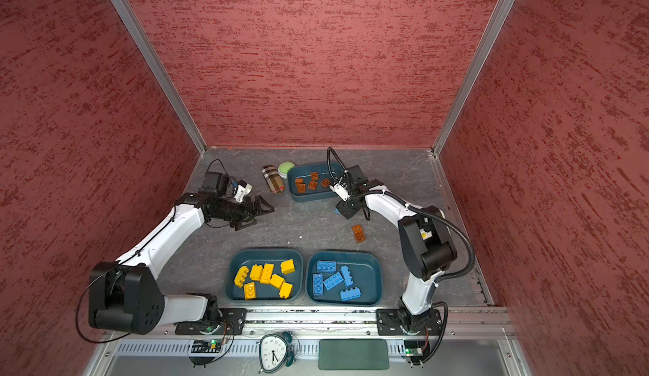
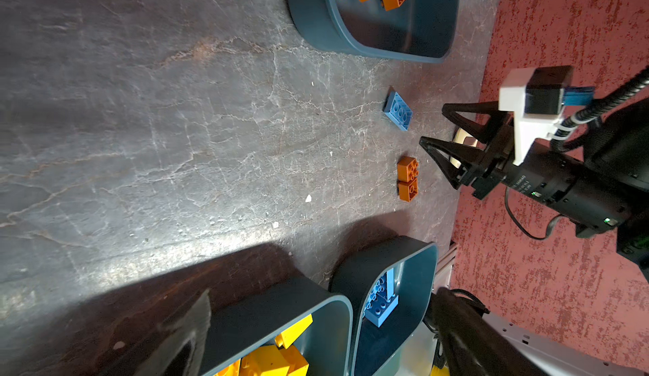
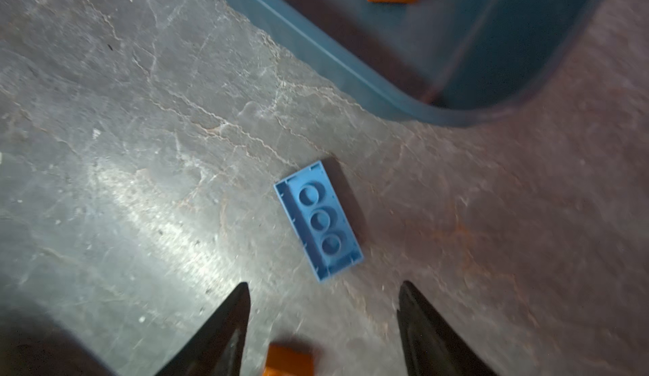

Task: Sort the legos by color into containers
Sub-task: 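Move the right gripper to the last blue brick and grasp it, then carry the blue brick into the blue-brick bin and open the right gripper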

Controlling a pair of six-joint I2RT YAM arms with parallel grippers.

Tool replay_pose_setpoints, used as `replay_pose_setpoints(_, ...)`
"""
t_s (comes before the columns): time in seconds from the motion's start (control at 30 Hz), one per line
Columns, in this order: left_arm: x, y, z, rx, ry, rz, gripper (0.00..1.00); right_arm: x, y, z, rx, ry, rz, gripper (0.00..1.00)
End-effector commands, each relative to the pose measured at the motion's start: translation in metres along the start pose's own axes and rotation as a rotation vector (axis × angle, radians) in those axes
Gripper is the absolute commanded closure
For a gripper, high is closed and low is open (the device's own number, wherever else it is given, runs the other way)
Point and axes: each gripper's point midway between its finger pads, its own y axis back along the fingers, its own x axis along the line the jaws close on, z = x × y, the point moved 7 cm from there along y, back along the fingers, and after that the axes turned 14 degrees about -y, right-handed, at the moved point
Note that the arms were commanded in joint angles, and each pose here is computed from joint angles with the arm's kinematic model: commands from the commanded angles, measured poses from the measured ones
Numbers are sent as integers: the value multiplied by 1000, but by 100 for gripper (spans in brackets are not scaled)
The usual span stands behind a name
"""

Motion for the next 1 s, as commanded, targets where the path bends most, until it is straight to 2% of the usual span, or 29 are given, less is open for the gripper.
replay_pose_setpoints(0.0,-3,6,1,-14,-13,-8,1,1,-9,20,-69,164,76,32)
replay_pose_setpoints(0.27,0,5,1,-9,-2,-3,1,-5,-41,25,-22,209,82,34)
replay_pose_setpoints(0.43,1,4,1,-3,2,0,1,-5,-48,21,4,224,90,37)
replay_pose_setpoints(0.63,2,4,0,0,0,4,1,-5,-52,9,68,224,94,47)
replay_pose_setpoints(0.77,2,3,0,2,5,5,1,-13,-52,3,114,228,25,60)
replay_pose_setpoints(0.97,2,3,1,3,3,6,1,-9,-38,2,112,220,30,73)
